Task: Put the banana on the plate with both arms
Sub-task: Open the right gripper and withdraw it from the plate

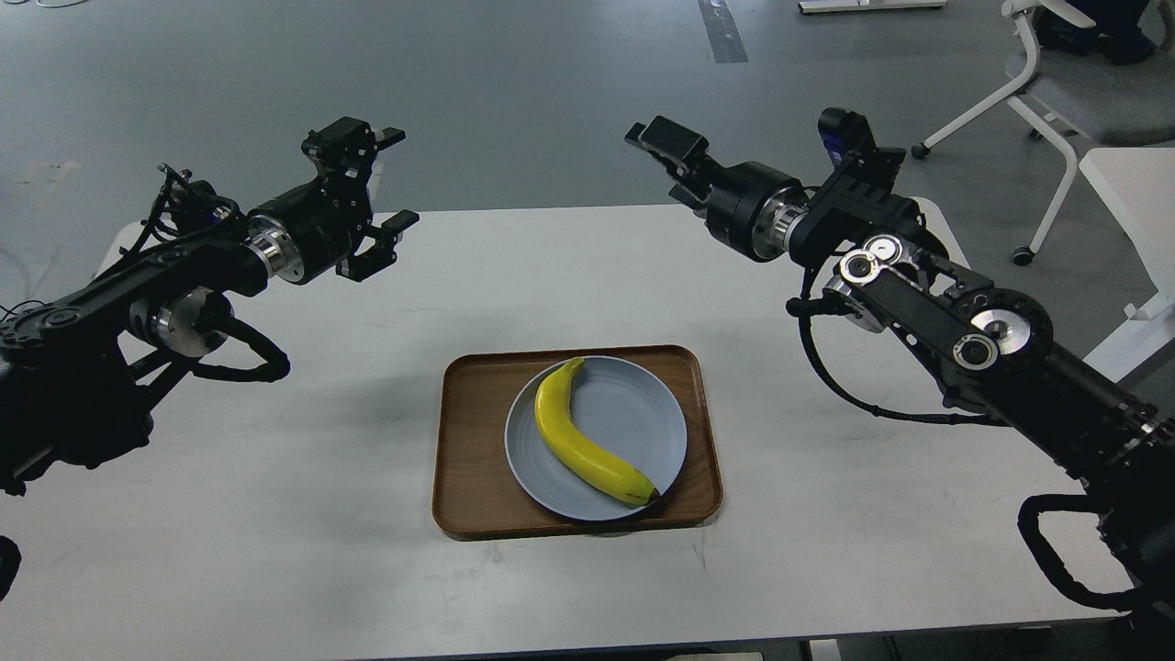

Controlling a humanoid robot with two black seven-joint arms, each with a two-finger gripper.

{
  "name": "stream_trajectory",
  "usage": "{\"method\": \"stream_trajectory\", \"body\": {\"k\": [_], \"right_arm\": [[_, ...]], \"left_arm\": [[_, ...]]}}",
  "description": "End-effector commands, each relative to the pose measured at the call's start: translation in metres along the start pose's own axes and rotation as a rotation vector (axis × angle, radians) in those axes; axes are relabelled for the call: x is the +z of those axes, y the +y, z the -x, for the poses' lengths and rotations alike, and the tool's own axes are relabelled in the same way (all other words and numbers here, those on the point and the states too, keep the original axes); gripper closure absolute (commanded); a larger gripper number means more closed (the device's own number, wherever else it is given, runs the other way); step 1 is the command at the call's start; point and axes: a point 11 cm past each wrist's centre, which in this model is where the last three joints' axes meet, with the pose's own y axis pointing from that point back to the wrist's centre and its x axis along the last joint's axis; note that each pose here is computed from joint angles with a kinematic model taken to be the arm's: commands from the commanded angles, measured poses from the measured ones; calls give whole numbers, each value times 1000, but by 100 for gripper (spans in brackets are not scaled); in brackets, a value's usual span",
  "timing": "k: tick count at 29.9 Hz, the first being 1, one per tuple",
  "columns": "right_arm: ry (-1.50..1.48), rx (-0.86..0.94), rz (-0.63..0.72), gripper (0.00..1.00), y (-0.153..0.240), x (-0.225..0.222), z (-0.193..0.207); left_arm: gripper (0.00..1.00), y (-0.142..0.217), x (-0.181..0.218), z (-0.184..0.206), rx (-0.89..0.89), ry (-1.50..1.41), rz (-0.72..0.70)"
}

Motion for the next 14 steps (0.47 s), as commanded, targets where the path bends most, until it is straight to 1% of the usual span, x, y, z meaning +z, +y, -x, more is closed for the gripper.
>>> {"method": "stream_trajectory", "body": {"k": [1,4,7,8,11,14], "right_arm": [[-267,28,-14,0,17,2,-38],[-294,37,-14,0,35,5,-65],[-329,-63,-62,0,44,7,-68],[-340,-71,-77,0,46,7,-69],[-402,-22,-120,0,54,13,-83],[-470,41,-117,0,46,22,-86]], "left_arm": [[2,-4,4,6,-6,19,50],[2,-5,5,8,-10,30,80],[2,-4,0,10,-12,46,89],[2,-4,-2,10,-12,55,86],[2,-2,-1,8,-3,119,101],[2,-2,1,5,13,187,124]]}}
